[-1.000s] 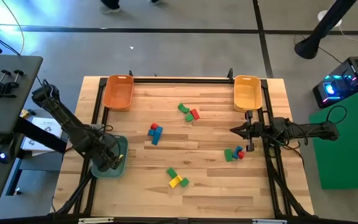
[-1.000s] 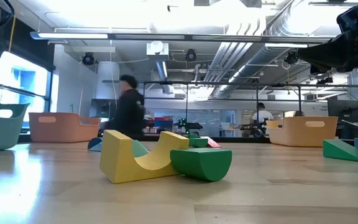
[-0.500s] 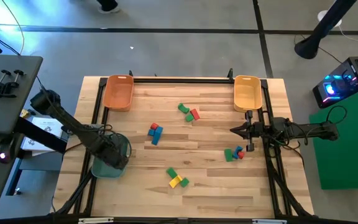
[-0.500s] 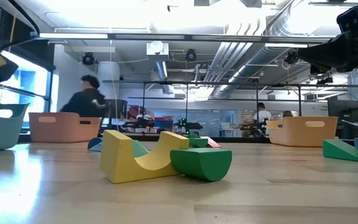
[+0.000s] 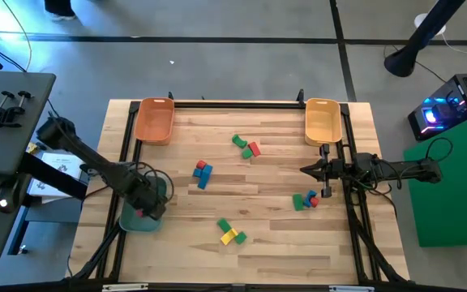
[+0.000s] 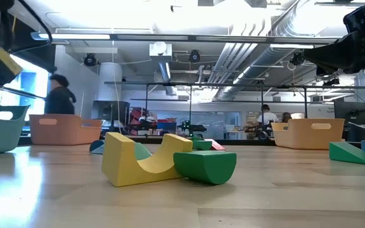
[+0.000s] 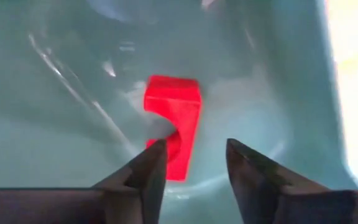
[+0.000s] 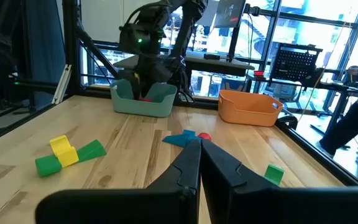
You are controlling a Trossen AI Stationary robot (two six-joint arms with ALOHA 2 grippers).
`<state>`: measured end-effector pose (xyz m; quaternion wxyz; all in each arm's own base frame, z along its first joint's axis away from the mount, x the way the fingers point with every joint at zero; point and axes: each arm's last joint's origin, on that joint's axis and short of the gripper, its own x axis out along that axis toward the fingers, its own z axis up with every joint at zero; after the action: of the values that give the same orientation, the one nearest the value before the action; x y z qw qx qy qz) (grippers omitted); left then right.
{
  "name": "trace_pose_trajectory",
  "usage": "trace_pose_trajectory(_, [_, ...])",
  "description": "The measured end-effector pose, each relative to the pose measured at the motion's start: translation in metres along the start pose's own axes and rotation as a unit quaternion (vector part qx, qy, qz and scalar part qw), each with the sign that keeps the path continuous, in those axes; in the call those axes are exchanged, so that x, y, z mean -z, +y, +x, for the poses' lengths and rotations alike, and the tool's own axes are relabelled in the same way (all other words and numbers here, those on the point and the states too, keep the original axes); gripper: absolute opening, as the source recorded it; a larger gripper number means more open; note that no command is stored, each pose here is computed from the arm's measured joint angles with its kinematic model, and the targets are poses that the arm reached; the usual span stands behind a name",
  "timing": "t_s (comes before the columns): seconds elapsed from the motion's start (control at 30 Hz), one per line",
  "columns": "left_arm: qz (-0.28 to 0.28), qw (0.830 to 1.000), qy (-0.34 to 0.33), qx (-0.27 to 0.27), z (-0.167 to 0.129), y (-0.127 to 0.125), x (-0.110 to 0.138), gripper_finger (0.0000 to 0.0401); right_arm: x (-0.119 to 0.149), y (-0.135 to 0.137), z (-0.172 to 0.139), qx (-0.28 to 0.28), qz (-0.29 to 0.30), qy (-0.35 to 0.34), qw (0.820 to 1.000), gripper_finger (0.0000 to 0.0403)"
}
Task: Sort blocks by size
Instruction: Put the green triangular block into the yellow bin
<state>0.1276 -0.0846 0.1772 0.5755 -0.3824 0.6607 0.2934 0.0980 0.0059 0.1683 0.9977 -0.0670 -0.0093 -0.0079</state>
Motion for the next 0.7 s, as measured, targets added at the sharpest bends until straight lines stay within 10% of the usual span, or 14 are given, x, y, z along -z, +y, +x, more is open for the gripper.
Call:
trace_pose_trajectory(0.4, [0.076,0.978,-0.081,0.176,-0.065,-0.003,0.005,0.0175,0.0,0.0,0.0,0.0,0.0,0.0,1.0,0.0005])
trace_pose_trajectory(0.7, [0.25,0.88,-0.301,0.269,-0.123,-0.024,0.008,0.0174,0.0,0.0,0.0,0.0,0.002,0.0,1.0,0.0005])
